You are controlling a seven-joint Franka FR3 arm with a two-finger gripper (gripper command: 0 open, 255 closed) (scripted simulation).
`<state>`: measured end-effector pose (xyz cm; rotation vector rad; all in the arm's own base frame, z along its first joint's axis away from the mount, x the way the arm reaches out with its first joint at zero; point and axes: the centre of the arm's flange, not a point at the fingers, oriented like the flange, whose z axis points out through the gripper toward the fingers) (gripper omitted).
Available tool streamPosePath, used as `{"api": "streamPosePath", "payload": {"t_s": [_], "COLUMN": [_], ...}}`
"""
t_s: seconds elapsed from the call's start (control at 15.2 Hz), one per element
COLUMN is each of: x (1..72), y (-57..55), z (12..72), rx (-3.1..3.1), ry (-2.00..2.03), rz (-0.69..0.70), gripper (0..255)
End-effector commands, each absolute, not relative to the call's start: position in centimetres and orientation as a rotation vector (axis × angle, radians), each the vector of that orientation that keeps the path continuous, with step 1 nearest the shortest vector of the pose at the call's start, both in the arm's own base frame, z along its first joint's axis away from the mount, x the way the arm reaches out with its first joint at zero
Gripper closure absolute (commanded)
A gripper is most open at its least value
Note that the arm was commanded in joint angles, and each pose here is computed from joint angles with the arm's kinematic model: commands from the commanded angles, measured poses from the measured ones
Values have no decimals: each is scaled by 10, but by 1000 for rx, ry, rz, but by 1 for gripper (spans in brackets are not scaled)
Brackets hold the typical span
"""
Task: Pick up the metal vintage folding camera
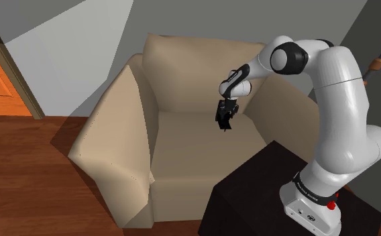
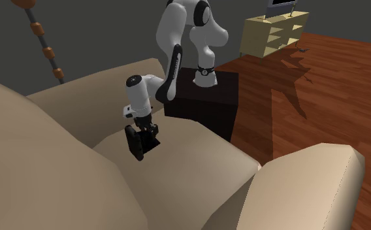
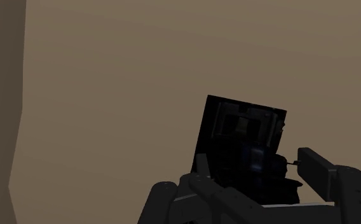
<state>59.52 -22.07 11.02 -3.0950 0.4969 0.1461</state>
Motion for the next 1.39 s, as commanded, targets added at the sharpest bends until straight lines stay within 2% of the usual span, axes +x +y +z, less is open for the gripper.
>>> {"api": "streamPosePath", "payload": {"t_s": [0.0, 1.32], "x": [595, 596], "y": [-221, -221], "z": [109, 190], "rx": [-3096, -3096], "ry": [496, 496], "rz": [144, 144], "gripper": [255, 255]}}
